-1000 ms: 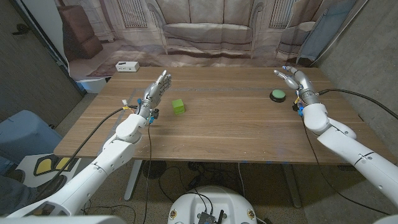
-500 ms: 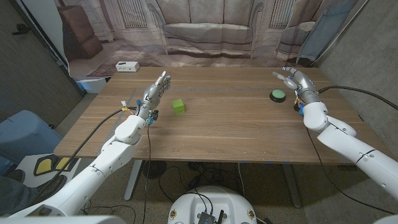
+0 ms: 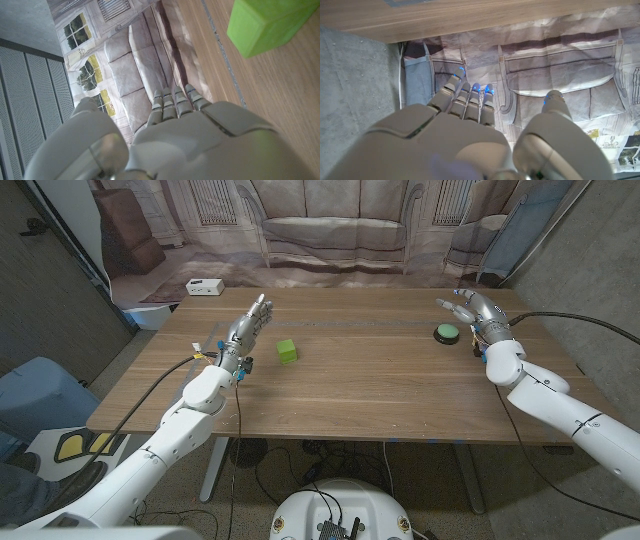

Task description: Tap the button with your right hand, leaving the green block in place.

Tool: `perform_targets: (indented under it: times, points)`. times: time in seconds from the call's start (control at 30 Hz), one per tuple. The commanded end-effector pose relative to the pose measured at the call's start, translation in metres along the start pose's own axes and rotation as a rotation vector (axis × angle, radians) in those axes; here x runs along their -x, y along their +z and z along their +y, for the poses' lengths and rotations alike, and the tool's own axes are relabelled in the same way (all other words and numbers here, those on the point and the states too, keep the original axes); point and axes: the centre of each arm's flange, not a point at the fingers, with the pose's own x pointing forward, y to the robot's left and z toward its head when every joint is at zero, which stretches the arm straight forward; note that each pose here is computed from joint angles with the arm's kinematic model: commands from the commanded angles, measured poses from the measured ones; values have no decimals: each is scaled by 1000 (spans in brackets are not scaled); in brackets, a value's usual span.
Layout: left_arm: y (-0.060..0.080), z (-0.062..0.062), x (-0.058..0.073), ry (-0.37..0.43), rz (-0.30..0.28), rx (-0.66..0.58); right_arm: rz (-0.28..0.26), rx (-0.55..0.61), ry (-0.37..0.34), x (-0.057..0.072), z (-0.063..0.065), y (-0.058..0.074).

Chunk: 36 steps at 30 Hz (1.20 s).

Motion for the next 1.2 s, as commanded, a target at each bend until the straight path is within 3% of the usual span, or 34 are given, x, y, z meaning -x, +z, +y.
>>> perform_targets:
  times: [0.03, 0.47, 1.2]
  points:
    - [2, 1, 2, 9, -1, 1, 33, 133, 11, -6, 0, 1]
    - [4, 1, 4, 2, 8, -6, 38, 219, 32, -13, 0, 5]
    - [3, 1, 3, -17, 30, -16, 115, 295, 131, -25, 14, -3]
